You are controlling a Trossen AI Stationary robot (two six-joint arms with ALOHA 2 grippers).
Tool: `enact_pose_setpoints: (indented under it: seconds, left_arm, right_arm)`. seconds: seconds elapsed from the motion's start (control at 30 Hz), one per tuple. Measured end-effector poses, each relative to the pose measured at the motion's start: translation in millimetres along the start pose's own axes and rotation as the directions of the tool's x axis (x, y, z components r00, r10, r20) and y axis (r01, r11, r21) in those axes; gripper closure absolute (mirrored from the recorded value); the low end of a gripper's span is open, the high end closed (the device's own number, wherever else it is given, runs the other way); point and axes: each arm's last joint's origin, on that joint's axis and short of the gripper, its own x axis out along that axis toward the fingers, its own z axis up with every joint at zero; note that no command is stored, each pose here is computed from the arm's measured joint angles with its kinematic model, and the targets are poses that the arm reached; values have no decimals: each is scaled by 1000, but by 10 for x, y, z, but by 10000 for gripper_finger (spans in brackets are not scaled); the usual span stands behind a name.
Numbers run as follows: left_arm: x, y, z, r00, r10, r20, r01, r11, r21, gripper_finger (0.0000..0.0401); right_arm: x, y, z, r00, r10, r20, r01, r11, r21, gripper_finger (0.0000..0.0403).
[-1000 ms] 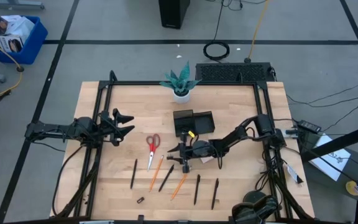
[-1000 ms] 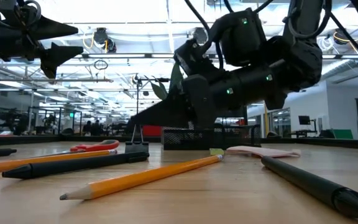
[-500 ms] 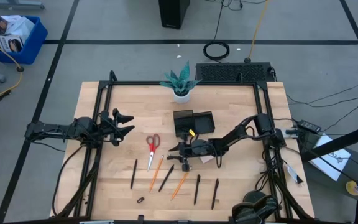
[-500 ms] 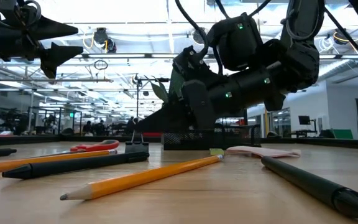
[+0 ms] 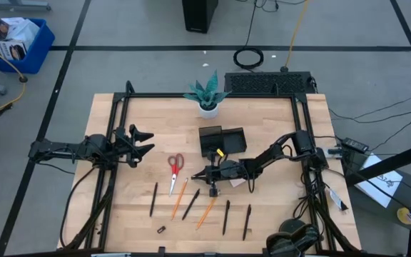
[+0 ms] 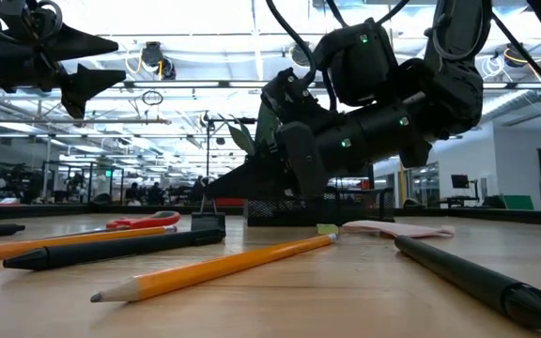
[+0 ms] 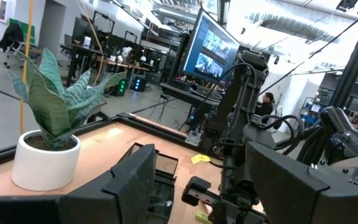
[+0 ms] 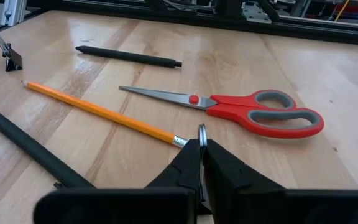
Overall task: Pick and place office supplies into organizer
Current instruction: Put the black binder clip into the black desk organizer
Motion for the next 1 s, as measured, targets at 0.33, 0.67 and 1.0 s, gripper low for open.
enact_pose_setpoints:
  seconds: [0.33, 0.67, 1.0]
  left_arm:
    - [0, 0, 0, 1000, 0, 0, 0, 1000, 0, 146]
    - [0, 2, -7, 1000, 2, -7, -2, 1000, 1, 146]
    - [0, 2, -8, 1000, 3, -8, -3, 1000, 0, 146]
  right_arm:
    - [-8, -7, 31, 1000, -4, 8, 4, 1000, -17, 398]
    - [-140, -73, 271, 983, -179, -47, 172, 977, -127, 397]
    - [-264, -136, 521, 947, -321, -8, 315, 934, -168, 397]
